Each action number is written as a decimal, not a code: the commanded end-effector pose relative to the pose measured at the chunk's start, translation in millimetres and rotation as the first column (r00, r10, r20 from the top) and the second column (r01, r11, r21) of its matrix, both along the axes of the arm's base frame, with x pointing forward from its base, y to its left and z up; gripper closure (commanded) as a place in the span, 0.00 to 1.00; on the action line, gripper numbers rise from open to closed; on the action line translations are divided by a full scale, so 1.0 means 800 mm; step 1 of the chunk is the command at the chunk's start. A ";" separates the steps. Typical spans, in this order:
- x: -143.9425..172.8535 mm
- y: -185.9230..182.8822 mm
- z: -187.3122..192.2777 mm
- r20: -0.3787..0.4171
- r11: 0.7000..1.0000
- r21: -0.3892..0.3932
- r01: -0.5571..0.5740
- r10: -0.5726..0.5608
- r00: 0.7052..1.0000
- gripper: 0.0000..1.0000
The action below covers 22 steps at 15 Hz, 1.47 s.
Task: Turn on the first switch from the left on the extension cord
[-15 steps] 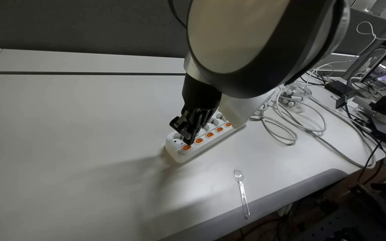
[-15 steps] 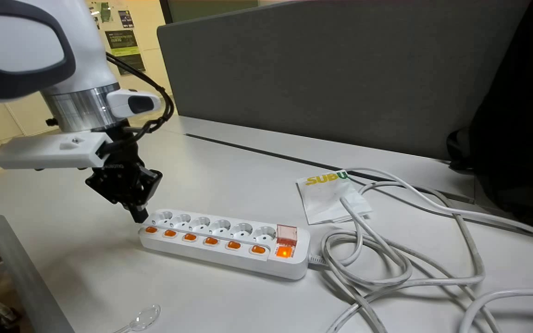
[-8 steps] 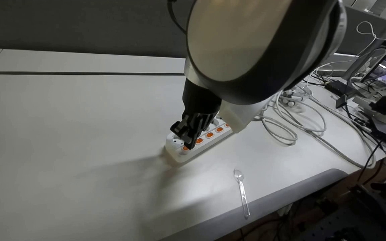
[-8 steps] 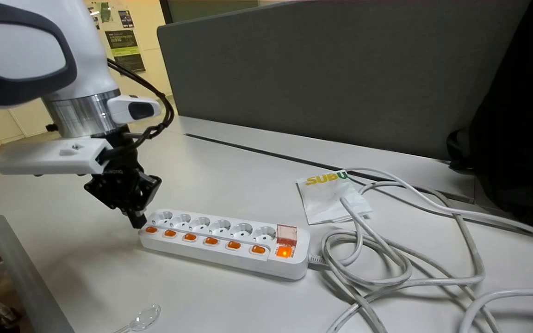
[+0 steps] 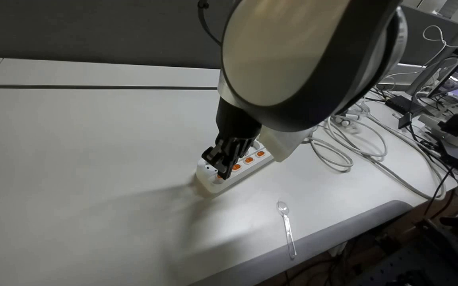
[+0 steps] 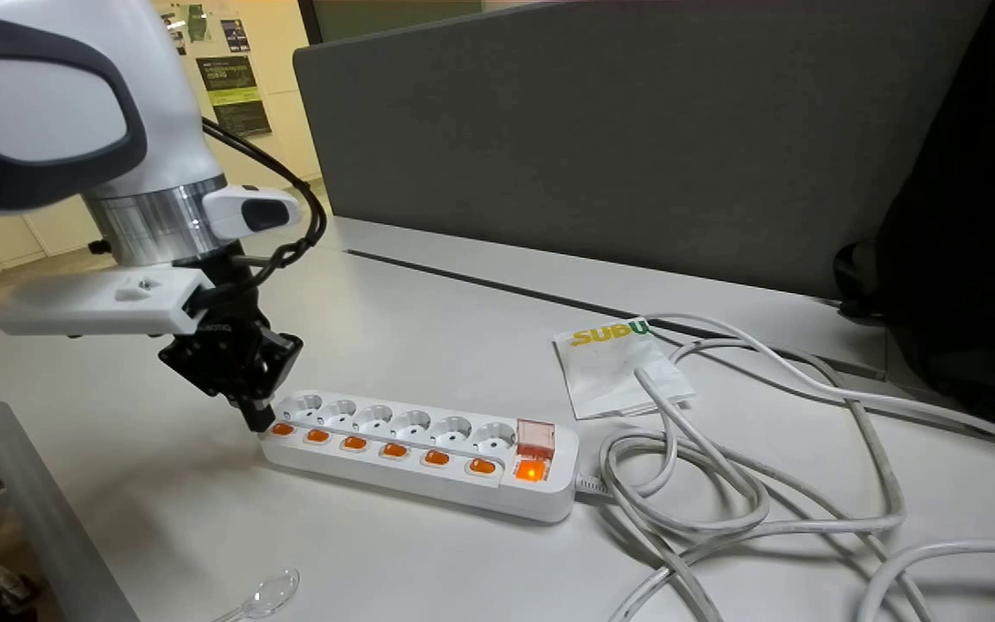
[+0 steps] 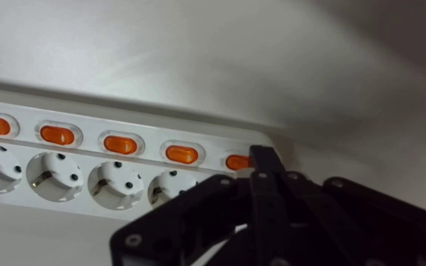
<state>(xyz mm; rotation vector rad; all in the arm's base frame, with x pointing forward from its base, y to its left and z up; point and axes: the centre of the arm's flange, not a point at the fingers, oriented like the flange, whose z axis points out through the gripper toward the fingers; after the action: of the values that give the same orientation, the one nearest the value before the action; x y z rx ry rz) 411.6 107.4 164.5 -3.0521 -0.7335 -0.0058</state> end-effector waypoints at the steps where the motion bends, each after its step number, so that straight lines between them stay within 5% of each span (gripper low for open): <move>1: 0.004 0.001 -0.006 0.011 1.000 -0.002 -0.004 0.004 1.000 1.00; 22: 0.022 0.003 -0.023 -0.022 1.000 -0.019 -0.003 0.003 1.000 1.00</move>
<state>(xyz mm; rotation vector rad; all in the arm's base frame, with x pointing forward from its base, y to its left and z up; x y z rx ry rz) 418.4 108.9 155.2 -3.0465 -0.7534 0.0017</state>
